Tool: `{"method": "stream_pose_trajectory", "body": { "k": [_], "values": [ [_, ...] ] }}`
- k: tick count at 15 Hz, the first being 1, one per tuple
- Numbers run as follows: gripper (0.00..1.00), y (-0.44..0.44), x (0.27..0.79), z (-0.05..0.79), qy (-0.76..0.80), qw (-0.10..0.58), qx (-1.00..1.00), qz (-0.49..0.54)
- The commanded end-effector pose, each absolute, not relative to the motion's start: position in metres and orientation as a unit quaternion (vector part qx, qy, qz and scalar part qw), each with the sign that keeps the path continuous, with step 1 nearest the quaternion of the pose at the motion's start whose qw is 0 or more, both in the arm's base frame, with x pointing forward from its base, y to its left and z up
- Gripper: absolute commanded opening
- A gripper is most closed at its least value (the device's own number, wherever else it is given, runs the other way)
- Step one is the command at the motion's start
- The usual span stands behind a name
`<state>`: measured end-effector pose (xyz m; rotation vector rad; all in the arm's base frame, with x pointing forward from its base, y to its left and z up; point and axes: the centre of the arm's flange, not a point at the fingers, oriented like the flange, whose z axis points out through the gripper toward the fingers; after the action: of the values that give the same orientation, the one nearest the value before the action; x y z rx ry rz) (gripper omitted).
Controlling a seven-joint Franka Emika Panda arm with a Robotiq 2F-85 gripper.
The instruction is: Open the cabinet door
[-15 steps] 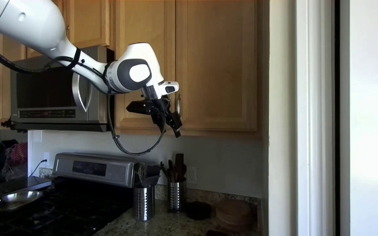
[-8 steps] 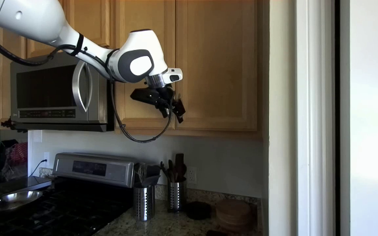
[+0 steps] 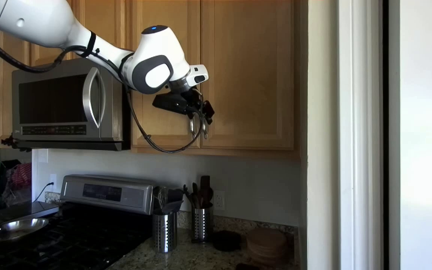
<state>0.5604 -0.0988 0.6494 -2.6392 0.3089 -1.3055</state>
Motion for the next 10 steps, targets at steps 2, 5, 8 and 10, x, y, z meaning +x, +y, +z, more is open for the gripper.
{"method": "stream_pose_trajectory", "body": {
  "k": [2, 5, 8, 10],
  "values": [
    [0.67, -0.097, 0.571, 0.651, 0.064, 0.089, -0.873, -0.476],
    [0.46, -0.099, 0.569, 0.655, 0.046, 0.075, -0.868, -0.488],
    [0.27, -0.108, 0.571, 0.651, 0.033, 0.048, -0.869, -0.492],
    [0.14, -0.112, 0.574, 0.647, 0.030, 0.033, -0.870, -0.491]
  ]
}}
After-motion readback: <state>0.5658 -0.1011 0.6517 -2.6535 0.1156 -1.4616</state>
